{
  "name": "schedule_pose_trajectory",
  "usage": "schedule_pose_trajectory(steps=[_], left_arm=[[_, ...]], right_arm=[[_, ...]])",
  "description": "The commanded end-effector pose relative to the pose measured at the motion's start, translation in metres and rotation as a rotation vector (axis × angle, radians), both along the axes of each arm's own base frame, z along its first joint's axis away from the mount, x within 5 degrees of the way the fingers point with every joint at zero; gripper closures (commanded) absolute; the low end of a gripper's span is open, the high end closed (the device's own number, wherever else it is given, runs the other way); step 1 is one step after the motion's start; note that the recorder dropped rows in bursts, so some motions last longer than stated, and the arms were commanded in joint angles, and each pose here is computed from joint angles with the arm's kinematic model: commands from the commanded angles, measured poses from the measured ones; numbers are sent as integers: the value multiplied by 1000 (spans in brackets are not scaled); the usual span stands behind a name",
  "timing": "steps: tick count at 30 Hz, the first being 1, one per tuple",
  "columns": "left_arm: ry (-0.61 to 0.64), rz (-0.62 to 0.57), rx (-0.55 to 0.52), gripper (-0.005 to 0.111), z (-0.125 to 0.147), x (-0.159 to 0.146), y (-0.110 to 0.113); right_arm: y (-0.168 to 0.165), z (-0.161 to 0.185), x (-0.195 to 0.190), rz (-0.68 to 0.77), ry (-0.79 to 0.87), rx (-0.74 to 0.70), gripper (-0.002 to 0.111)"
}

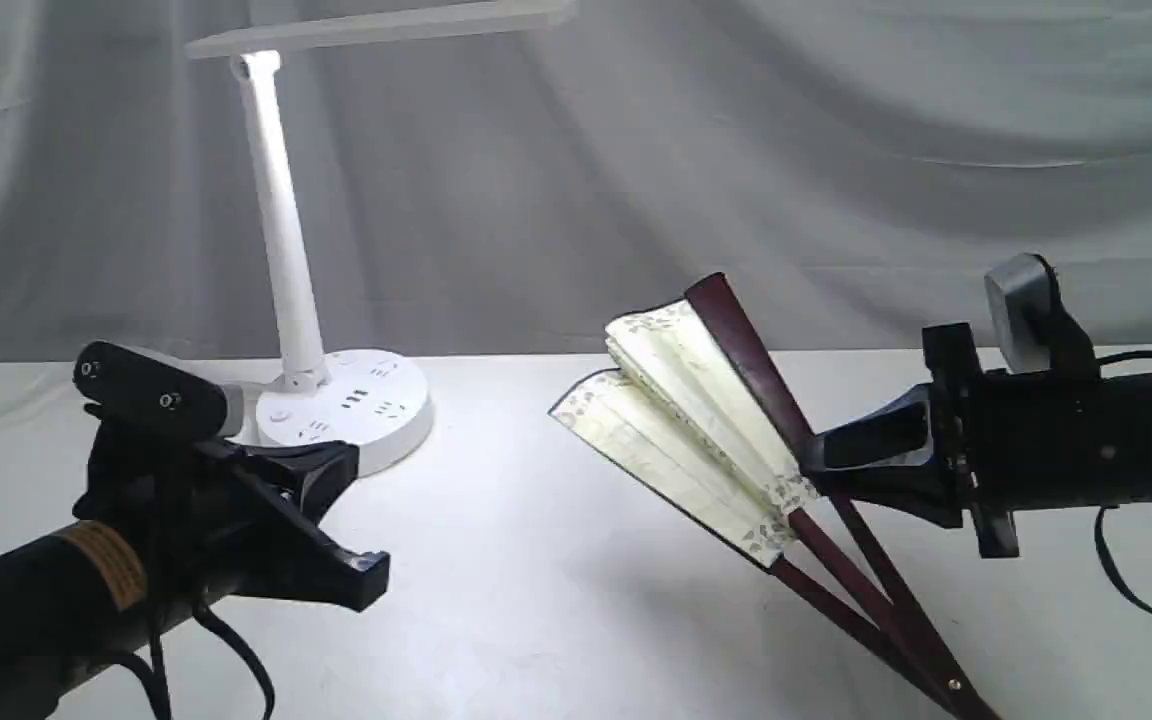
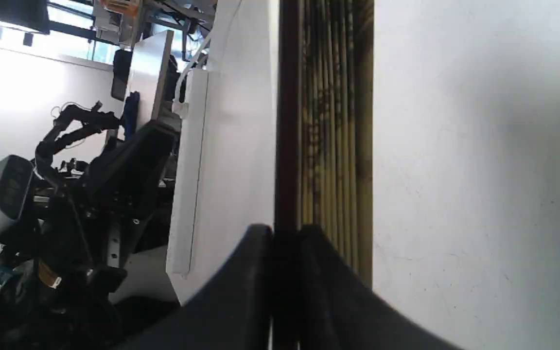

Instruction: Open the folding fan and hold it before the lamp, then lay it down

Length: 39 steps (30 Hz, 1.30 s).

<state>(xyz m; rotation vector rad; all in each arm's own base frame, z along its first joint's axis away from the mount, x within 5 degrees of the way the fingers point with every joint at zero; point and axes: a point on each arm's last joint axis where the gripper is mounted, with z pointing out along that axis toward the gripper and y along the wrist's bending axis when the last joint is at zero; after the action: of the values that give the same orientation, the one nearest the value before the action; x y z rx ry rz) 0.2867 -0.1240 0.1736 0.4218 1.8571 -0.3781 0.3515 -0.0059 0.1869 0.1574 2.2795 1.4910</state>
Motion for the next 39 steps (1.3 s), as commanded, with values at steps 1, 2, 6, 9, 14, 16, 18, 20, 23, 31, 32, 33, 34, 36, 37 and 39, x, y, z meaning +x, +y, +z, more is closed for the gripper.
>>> schedule_pose_trajectory(steps=[1,2,6,9,14,16,18,20,23,31,32,33,34,36,37,39], left_arm=[[39,13,-119,106,2,-3,-2],[45,17,-133,105,2,-2,-2],[62,0,-223,96,4,-3,-6],[86,-21,-315,89,1,-3,-10],[160,-15,-489,84,-18,1,-15],[185,-12,-545,81,-28,3,-17],[185,-19,-562,77,-35,4,-18],[189,-24,-574,70,-43,4,-19],[209,-19,-595,60,-52,7,-20],[396,-106,-764,56,-63,27,-42],[414,-113,-776,56,-64,29,-44],[430,-114,-798,56,-65,32,-46],[444,-114,-813,56,-66,35,-47],[463,-111,-838,56,-68,38,-49],[470,-111,-848,56,-70,40,-50],[489,-120,-868,56,-71,45,-53]], right_arm=[[1,4,-3,28,-21,-8,108],[1,3,-3,30,-20,-11,108],[1,4,-3,29,-21,-9,108],[1,4,-3,26,-22,-6,108],[1,3,-3,26,-20,-6,108],[1,3,-3,26,-20,-6,108],[1,3,-3,26,-20,-6,108],[1,3,-3,26,-20,-6,108],[1,3,-3,27,-21,-7,108],[1,3,-3,32,-35,-13,108],[1,3,-3,34,-39,-15,108],[1,3,-3,34,-39,-15,108],[1,3,-3,34,-39,-15,108],[1,3,-3,30,-40,-12,108],[1,4,-2,28,-41,-9,108],[1,4,-2,29,-42,-10,108]])
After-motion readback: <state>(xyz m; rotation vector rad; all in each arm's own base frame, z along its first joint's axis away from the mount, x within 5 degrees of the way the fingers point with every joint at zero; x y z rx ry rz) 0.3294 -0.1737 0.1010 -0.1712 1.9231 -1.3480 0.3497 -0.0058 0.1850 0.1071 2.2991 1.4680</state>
